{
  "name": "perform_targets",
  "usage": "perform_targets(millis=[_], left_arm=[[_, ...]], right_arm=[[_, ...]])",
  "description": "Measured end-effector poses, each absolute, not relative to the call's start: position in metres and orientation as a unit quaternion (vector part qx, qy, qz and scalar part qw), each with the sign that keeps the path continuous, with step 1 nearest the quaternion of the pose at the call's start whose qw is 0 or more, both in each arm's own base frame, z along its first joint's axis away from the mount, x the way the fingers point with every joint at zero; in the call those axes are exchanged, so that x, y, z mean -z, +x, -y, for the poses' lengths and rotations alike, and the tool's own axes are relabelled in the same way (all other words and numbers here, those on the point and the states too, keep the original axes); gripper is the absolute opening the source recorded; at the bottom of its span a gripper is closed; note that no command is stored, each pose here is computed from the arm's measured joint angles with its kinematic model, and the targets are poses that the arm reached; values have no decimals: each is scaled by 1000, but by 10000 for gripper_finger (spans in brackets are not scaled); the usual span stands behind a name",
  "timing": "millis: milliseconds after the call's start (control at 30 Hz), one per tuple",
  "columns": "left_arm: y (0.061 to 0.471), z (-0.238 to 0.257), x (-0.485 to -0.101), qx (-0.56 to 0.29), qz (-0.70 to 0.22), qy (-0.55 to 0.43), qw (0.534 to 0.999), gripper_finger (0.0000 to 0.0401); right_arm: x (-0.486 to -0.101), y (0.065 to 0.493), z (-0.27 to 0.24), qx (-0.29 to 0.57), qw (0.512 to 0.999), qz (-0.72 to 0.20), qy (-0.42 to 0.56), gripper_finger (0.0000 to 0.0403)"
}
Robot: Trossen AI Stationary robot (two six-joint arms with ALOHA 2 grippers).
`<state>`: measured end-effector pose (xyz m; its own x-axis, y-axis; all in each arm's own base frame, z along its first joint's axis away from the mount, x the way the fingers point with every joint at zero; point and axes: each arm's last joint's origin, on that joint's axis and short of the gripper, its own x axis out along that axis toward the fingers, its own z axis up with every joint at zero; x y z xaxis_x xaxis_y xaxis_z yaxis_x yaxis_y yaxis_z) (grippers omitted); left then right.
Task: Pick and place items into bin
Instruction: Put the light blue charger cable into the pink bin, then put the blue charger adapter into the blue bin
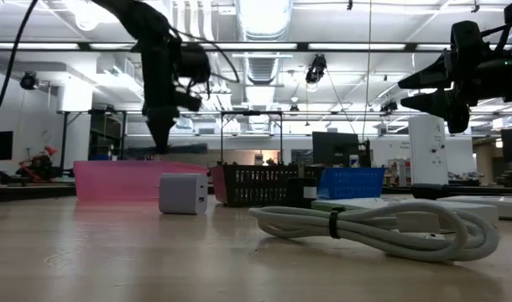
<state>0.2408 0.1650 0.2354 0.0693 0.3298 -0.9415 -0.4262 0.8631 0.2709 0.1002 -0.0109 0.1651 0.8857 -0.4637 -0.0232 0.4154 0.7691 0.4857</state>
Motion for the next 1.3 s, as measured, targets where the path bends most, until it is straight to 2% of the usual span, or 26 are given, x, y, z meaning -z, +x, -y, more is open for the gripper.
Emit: perform_targets(millis=[200, 433, 800, 1300], left_arm=[[232, -173, -214, -252, -652, -41, 714, 15], [228, -175, -199, -240, -641, -56, 727, 15], [224, -172, -189, -226, -652, -41, 723, 19], [226, -174, -194, -231, -646, -25, 727, 123]], right_arm=[[-165, 100, 11, 238, 938, 50, 246, 192], [-165, 100, 11, 239, 938, 49, 247, 192], [-165, 100, 11, 239, 938, 47, 246, 192], [-164, 101, 11, 239, 938, 47, 246, 192]])
